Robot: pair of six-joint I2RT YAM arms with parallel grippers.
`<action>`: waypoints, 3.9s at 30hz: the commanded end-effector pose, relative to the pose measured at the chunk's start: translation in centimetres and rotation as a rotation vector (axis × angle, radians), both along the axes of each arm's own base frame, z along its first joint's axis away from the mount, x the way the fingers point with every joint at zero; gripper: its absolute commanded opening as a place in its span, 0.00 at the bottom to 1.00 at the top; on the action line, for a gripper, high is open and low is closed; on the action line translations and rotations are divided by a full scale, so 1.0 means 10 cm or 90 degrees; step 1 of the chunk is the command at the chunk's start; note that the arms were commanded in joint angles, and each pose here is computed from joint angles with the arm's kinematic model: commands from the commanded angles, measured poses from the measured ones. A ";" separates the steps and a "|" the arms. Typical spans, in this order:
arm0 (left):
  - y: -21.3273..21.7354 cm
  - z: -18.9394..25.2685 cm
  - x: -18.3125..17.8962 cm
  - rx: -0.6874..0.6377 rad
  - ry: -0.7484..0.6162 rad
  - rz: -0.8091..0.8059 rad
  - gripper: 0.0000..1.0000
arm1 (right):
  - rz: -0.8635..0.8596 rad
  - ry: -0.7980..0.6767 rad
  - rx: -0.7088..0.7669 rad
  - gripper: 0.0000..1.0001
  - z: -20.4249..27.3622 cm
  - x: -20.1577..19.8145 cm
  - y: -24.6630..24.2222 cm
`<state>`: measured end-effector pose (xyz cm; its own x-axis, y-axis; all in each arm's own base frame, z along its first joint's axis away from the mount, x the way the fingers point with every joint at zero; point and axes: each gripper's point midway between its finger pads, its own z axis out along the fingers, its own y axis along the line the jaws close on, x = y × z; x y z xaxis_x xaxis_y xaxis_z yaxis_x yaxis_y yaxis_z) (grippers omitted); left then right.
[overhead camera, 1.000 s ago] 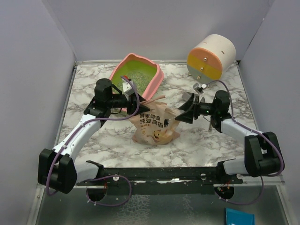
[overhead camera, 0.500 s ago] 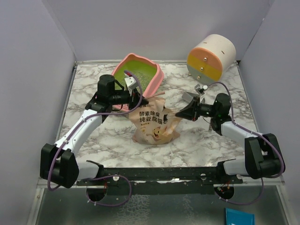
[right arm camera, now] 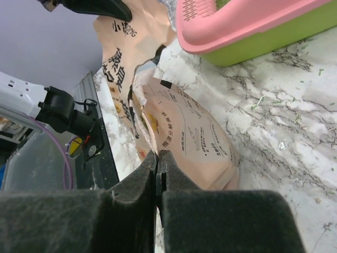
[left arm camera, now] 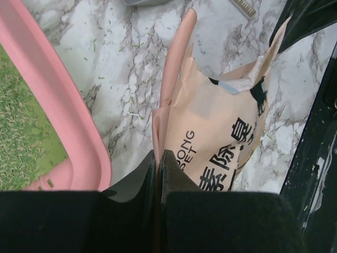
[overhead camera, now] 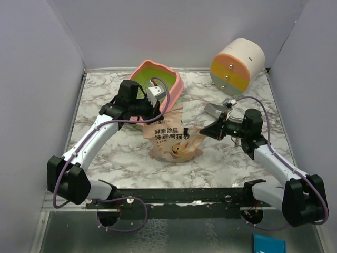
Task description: Fill the litter box with clean litter
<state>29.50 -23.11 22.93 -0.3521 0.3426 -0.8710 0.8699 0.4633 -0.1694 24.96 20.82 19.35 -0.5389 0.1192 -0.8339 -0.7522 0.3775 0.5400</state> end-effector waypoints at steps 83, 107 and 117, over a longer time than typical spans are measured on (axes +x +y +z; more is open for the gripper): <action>-0.84 -0.80 -0.95 0.222 -0.293 -0.317 0.56 | -0.009 0.155 -0.126 0.52 0.14 -0.18 -0.19; -0.72 -0.76 -0.95 0.240 -0.303 -0.304 0.17 | 0.034 0.213 -0.082 0.01 -0.10 -0.22 -0.08; -0.52 -0.70 -0.86 0.278 -0.373 -0.272 0.00 | 0.061 0.318 0.080 0.01 0.07 -0.31 -0.16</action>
